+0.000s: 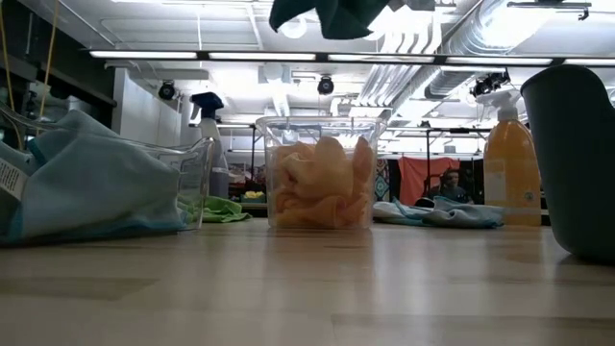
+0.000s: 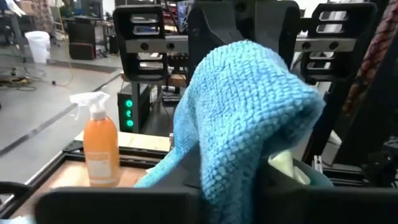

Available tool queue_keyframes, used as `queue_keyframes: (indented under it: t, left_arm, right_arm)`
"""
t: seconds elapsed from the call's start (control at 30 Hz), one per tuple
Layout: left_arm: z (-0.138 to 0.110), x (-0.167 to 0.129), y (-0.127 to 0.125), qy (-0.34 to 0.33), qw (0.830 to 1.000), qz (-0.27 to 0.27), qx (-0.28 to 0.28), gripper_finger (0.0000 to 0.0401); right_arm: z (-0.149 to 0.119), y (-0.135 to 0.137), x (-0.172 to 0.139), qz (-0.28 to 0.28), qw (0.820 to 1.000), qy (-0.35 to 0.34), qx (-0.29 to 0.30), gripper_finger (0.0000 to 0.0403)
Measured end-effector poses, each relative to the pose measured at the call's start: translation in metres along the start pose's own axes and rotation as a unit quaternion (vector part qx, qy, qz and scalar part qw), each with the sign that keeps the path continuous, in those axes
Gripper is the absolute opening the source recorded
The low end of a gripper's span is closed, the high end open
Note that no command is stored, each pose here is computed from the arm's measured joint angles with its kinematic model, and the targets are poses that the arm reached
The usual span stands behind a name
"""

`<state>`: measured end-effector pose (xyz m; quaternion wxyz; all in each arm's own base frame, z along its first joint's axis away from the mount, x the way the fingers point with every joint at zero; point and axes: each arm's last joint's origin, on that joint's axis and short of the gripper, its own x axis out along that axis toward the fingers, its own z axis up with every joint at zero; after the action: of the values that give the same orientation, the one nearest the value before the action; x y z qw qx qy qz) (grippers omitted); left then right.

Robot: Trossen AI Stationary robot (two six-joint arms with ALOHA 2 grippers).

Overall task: Sort microfiber towel by color & place in baskets
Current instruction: Put the blue microfiber towel into the bottom transparent bin

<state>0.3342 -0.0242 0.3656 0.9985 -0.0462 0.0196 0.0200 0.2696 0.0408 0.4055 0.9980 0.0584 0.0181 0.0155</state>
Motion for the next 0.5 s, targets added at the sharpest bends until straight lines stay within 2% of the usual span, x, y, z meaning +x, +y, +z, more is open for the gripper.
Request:
queue_keyframes:
  t: [0.07,0.37,0.5]
  left_arm:
    - [0.0003,0.0001,0.0011,-0.001,1.000,0.001,-0.003,0.0016]
    - [-0.0004,0.0001,0.0011,0.003,1.000,-0.004,-0.002,0.0003]
    - [-0.0008,-0.0009,0.0015,0.009,1.000,0.000,-0.001,0.0002]
  right_arm:
    - [0.0000,0.0000,0.0000,0.000,1.000,0.000,0.000,0.0000]
    - [0.0001,-0.0006,-0.0003,-0.011,1.000,0.002,0.014,0.0001]
    - [0.0096,-0.0018,-0.0048,-0.045,0.998,0.019,0.049,0.0034]
